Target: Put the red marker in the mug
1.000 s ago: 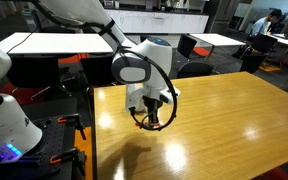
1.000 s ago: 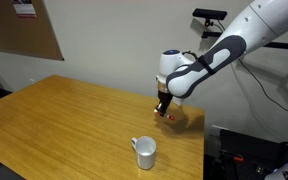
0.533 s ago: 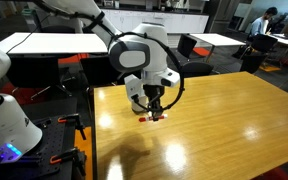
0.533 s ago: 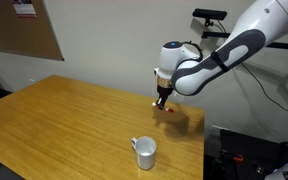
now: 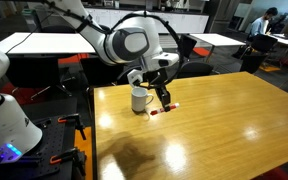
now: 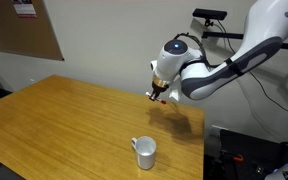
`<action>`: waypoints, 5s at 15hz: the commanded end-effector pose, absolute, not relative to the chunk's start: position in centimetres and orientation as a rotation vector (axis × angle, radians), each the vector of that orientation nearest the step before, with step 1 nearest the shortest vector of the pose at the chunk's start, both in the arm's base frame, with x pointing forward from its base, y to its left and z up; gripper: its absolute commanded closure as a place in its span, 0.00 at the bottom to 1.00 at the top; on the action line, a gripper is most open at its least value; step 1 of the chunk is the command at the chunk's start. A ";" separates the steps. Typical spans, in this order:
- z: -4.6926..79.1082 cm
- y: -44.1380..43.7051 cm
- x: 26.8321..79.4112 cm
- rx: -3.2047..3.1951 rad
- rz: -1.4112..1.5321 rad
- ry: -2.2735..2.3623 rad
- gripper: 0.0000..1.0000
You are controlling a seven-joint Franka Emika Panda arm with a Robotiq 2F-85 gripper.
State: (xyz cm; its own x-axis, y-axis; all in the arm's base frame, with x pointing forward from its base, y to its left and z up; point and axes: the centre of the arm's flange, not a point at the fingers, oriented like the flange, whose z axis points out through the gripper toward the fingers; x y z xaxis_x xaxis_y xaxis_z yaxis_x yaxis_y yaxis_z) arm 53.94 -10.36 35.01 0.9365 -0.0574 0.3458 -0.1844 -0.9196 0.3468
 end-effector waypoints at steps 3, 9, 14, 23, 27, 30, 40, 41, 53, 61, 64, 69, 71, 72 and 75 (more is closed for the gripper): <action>35.9 -8.6 53.5 2.474 0.750 -0.288 0.95; 37.5 -6.8 54.2 2.234 1.035 -0.423 0.95; 37.0 -5.0 54.6 2.023 1.200 -0.618 0.95; 35.2 -4.0 54.5 1.970 1.220 -0.703 0.81; 35.2 -4.0 54.5 1.970 1.220 -0.703 0.95; 35.3 -2.5 54.5 1.976 1.256 -0.706 0.95; 35.1 5.9 53.5 2.023 1.403 -0.717 0.95; 35.0 6.6 53.4 2.021 1.412 -0.718 0.95; 33.5 12.9 49.7 1.989 1.351 -0.744 0.95; 31.6 15.6 47.6 1.977 1.306 -0.705 0.95; 30.4 15.9 47.4 2.011 1.286 -0.684 0.95; 28.2 16.3 47.3 2.073 1.242 -0.651 0.95; 27.4 16.6 47.2 2.113 1.219 -0.635 0.95; 27.1 16.7 47.1 2.124 1.213 -0.629 0.95; 26.2 17.1 47.2 2.172 1.195 -0.609 0.95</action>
